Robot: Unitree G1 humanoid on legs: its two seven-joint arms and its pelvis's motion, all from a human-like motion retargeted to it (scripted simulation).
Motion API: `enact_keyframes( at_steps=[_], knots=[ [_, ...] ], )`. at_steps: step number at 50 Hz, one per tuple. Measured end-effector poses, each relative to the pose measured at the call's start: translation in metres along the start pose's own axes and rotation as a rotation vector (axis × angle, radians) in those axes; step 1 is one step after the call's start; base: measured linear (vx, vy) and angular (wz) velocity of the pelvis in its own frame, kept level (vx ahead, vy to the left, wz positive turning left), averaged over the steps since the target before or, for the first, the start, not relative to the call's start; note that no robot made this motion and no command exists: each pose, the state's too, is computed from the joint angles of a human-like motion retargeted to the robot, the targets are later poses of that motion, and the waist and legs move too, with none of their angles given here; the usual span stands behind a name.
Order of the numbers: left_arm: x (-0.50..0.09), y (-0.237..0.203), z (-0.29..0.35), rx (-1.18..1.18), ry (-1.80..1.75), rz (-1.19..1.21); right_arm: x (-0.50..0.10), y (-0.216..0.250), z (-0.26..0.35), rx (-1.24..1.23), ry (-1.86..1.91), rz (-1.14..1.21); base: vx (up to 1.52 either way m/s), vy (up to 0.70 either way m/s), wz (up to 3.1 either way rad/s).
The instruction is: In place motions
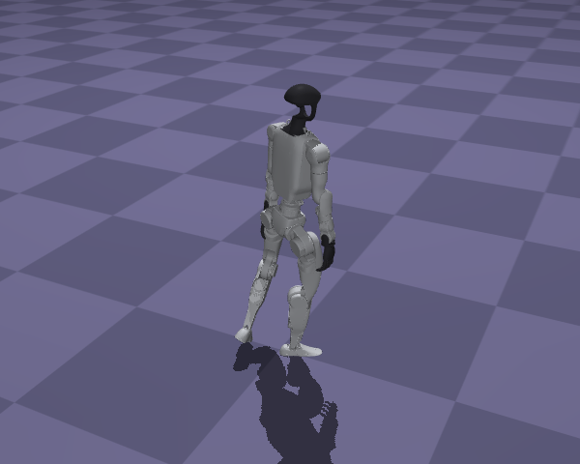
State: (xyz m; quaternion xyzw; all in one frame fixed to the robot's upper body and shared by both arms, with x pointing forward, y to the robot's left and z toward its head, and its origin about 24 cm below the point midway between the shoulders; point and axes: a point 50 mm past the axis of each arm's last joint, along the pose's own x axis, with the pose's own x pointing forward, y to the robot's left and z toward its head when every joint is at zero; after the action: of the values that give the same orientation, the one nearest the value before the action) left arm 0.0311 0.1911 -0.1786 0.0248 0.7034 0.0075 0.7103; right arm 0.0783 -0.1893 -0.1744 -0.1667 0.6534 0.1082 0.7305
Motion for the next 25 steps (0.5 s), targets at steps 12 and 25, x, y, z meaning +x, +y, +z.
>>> enact_keyframes(
  at_steps=[12,25],
  knots=[
    [0.001,-0.021,-0.023,-0.016,0.094,-0.024,0.0,0.001,-0.013,-0.096,0.038,-0.002,0.25,0.1,-1.27],
    [0.0,-0.01,-0.008,0.097,0.079,-0.017,-0.007,0.02,-0.085,0.156,0.3,0.007,0.23,0.11,-0.85]
  ],
)
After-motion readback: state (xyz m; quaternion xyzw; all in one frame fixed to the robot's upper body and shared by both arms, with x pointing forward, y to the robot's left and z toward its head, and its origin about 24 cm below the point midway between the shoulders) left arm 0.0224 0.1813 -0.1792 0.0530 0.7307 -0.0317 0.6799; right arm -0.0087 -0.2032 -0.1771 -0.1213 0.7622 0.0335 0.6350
